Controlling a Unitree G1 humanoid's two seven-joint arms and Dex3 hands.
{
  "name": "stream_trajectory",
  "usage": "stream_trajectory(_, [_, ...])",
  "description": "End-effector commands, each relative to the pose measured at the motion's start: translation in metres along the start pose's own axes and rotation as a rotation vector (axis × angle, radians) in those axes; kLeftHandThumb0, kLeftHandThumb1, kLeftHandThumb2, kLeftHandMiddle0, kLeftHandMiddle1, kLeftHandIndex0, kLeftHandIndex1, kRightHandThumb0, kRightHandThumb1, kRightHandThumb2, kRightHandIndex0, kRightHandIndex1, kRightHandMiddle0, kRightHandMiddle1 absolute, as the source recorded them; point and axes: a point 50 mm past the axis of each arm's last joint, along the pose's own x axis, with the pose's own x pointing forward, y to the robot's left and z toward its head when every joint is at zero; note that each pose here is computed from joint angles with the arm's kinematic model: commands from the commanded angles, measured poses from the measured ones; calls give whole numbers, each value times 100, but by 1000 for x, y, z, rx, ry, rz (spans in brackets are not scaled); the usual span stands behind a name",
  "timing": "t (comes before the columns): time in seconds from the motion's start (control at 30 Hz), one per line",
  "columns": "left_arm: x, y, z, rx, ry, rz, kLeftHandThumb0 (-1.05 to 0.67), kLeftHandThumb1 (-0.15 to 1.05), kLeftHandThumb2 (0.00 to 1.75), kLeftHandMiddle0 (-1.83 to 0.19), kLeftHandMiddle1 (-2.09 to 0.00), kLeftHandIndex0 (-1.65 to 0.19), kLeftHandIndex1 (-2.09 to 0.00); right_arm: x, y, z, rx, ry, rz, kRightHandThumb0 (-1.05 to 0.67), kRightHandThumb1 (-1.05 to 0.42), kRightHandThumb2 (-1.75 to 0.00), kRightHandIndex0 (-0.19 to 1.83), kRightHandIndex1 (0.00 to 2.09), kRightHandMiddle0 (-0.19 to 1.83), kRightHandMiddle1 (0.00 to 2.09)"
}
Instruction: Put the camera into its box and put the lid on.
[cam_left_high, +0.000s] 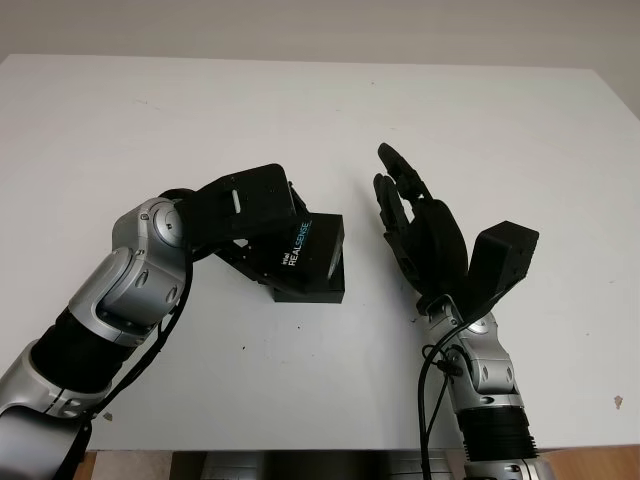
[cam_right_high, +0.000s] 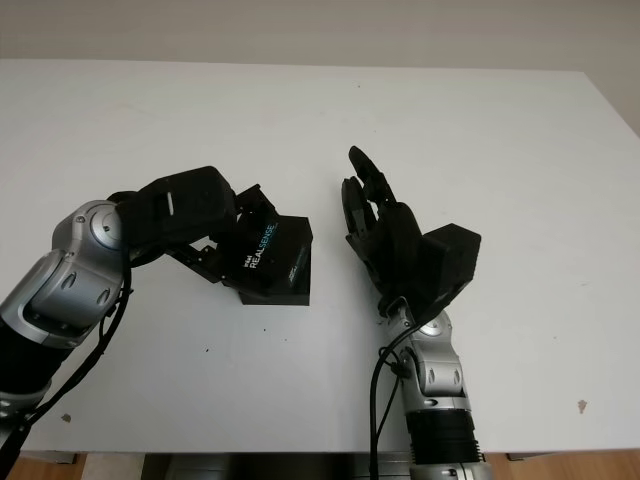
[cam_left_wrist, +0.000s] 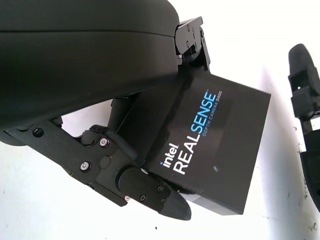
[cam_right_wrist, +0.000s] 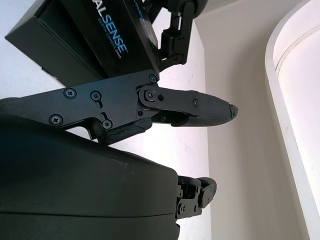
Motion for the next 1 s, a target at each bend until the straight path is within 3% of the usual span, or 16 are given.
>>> stream_trajectory(0.0, [5,-12,5,-3,-1,-73,-43,105,23,-42,-208,19,-147,0,1,2,1,-13,2,-58,-105,-46,1,5,-4,34])
stream_trajectory(0.17, [7,-16,7,-115,59,-112,-50,105,25,-44,-204,19,-140,0,1,1,-4,-14,1,-59,-105,-46,2,5,-5,36])
stream_trajectory(0.2, [6,-17,8,-147,70,-122,-51,105,25,-34,-203,19,-122,0,2,1,-4,-13,1,-58,-105,-46,2,6,-5,37])
stream_trajectory(0.23, [5,-19,9,-172,78,-131,-53,105,27,-14,-197,19,-79,0,2,1,-4,-13,1,-58,-105,-46,2,6,-5,37])
stream_trajectory(0.27, [4,-20,10,-209,84,-144,-54,105,28,-3,-188,19,-57,0,2,1,-1,-14,1,-58,-105,-46,2,6,-5,38])
stream_trajectory(0.3, [3,-21,11,-241,88,-163,-54,105,30,8,-171,19,-38,0,2,1,0,-14,1,-58,-105,-46,2,6,-5,38])
stream_trajectory(0.33, [1,-23,11,-269,91,-178,-55,105,34,15,-139,18,-23,0,2,0,2,-15,2,-59,-105,-46,2,5,-5,39])
stream_trajectory(0.4, [-2,-25,13,-297,89,-200,-56,105,37,18,-112,18,-24,0,2,0,1,-18,4,-59,-105,-45,2,5,-6,40])
stream_trajectory(0.47, [-4,-26,13,-276,67,-212,-57,105,39,19,-97,17,-6,0,2,0,0,-18,3,-59,-105,-46,1,5,-7,41])
stream_trajectory(0.53, [-5,-27,12,-228,26,-222,-58,105,42,19,-101,9,-6,0,2,0,2,-13,-4,-59,-105,-46,2,6,-7,42])
stream_trajectory(0.57, [-6,-27,11,-212,14,-225,-60,105,43,19,-119,5,-9,0,2,0,3,-12,-6,-59,-105,-45,2,6,-6,43])
stream_trajectory(0.63, [-7,-27,13,-190,5,-230,-61,105,43,19,-123,6,-9,0,2,0,0,-15,-3,-59,-105,-45,2,6,-7,44])
stream_trajectory(0.7, [-9,-27,16,-170,16,-235,-61,105,41,19,-97,16,-3,0,2,0,2,-17,0,-60,-105,-45,2,5,-8,46])
stream_trajectory(0.77, [-10,-28,18,-138,29,-240,-61,105,41,19,-30,18,-1,0,3,0,5,-18,0,-60,-105,-45,2,5,-9,46])
stream_trajectory(0.8, [-10,-29,19,-128,37,-241,-61,105,40,19,-15,19,0,0,3,0,2,-19,-1,-59,-105,-45,2,6,-9,47])
stream_trajectory(0.97, [-9,-30,20,-72,42,-246,-59,105,37,19,0,19,0,0,3,-1,-3,-19,-5,-59,-105,-46,3,6,-9,49])
